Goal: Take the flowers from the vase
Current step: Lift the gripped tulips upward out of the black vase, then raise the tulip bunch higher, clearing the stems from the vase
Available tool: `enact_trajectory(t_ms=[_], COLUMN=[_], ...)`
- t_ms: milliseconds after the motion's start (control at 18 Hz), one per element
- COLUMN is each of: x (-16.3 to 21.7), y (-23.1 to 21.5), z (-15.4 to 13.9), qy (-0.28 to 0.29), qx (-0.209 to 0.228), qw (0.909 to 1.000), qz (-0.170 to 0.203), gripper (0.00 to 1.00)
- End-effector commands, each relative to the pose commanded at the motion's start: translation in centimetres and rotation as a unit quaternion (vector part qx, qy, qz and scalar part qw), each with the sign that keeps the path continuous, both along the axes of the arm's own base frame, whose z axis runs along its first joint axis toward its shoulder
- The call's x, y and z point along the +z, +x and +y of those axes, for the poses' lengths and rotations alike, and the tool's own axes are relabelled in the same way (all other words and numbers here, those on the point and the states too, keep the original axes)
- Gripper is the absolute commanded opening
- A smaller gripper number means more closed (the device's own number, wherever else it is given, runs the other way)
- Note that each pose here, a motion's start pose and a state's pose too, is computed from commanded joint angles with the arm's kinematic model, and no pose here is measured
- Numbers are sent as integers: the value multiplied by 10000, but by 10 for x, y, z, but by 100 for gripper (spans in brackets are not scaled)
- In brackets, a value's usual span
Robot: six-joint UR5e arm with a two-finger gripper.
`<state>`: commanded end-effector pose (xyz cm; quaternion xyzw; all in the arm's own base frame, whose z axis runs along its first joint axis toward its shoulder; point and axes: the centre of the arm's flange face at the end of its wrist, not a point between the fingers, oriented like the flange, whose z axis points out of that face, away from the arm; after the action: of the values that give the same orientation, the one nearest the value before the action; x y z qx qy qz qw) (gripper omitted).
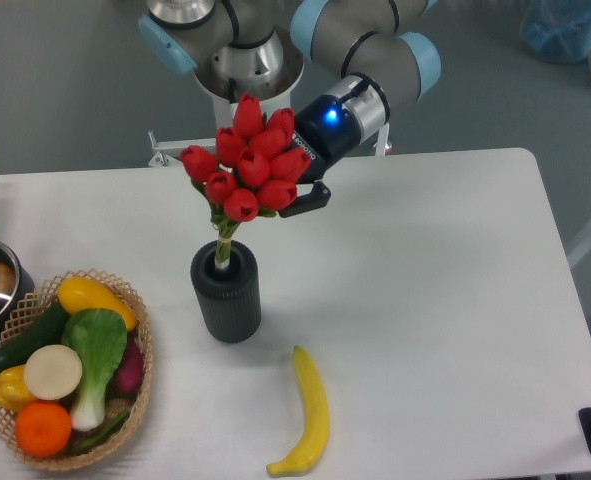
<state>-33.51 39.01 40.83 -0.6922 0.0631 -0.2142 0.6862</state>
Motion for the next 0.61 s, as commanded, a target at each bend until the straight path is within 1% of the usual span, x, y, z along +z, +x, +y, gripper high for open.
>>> enact_trajectory(t_ms=[222, 611], x=[11, 23], y=[4, -3], z=[-1, -2], qy=[90, 109], qx=[-36, -25], qw=[9996, 9993], qz=[-260, -351], gripper=[41, 41])
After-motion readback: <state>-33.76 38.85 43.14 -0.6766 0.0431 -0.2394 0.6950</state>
